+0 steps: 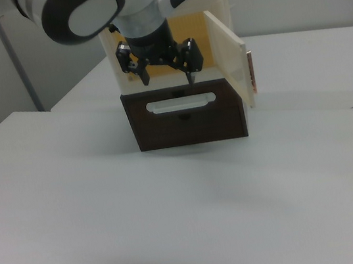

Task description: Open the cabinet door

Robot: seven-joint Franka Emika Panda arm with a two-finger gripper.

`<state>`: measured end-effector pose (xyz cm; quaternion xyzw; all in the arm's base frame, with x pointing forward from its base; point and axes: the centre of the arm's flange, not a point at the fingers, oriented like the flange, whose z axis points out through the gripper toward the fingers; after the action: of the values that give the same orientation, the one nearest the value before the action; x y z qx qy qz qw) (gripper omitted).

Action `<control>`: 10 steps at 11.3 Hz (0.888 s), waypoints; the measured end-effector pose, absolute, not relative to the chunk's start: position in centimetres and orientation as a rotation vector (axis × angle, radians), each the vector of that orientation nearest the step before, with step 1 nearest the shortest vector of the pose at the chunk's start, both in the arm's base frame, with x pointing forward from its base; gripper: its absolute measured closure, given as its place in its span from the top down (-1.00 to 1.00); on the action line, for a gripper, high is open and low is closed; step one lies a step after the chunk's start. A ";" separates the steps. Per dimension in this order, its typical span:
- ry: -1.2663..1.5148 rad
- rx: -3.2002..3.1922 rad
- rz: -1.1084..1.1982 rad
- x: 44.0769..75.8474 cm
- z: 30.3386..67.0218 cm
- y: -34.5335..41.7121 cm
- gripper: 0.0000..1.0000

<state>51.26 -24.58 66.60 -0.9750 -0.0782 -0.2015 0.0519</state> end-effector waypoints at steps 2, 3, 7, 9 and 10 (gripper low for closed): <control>-0.202 -2.966 -0.524 51.2 66.9 -23.1 1.00; -0.156 -2.956 -0.483 51.4 66.9 -22.0 1.00; 0.057 -3.005 -0.279 53.1 66.6 -14.5 1.00; 0.138 -3.029 -0.234 54.1 66.4 -10.0 1.00; 0.174 -3.043 -0.217 54.4 66.3 -8.0 1.00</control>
<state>54.41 -7.98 66.32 -0.9949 0.0569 -0.0710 0.0431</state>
